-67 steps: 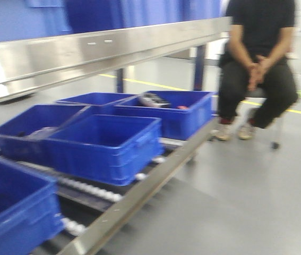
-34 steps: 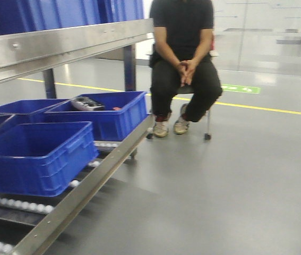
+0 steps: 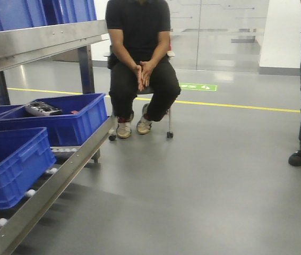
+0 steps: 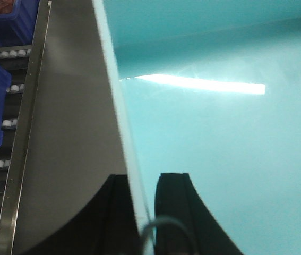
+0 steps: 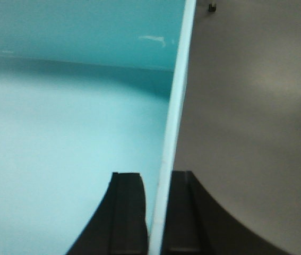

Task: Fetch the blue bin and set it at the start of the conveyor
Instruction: 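Carry the bin in both grippers while the base turns toward the conveyor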

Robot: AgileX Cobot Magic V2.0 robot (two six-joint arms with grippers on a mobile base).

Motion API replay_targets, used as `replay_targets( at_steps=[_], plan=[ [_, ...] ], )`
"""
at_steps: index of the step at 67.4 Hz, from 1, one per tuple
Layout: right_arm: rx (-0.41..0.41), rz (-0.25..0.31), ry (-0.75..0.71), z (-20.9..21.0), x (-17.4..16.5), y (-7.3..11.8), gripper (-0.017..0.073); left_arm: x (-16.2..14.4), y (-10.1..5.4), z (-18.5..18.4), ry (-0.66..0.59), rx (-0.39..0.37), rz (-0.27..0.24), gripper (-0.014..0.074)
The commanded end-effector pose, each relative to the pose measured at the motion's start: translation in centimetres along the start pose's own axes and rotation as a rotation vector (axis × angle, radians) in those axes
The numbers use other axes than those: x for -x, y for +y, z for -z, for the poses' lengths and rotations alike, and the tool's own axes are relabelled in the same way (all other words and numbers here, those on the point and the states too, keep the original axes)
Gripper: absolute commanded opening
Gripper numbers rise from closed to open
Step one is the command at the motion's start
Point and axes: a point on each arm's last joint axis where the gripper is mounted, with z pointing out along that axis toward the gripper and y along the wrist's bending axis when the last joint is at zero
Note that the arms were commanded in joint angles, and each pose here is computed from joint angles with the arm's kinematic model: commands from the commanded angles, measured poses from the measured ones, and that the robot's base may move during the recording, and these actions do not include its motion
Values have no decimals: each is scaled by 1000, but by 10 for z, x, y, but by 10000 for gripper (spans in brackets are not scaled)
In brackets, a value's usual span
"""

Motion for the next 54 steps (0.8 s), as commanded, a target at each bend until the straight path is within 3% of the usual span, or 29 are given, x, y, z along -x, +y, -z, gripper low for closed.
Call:
replay_targets(
  at_steps=[1,54],
  plan=[
    [-20,33,-43,5,4,-1,-152,4,5,9,-55,33,-25,-111],
    [-20,33,-43,5,4,-1,-152,4,5,9,-55,33,-25,-111]
  ],
)
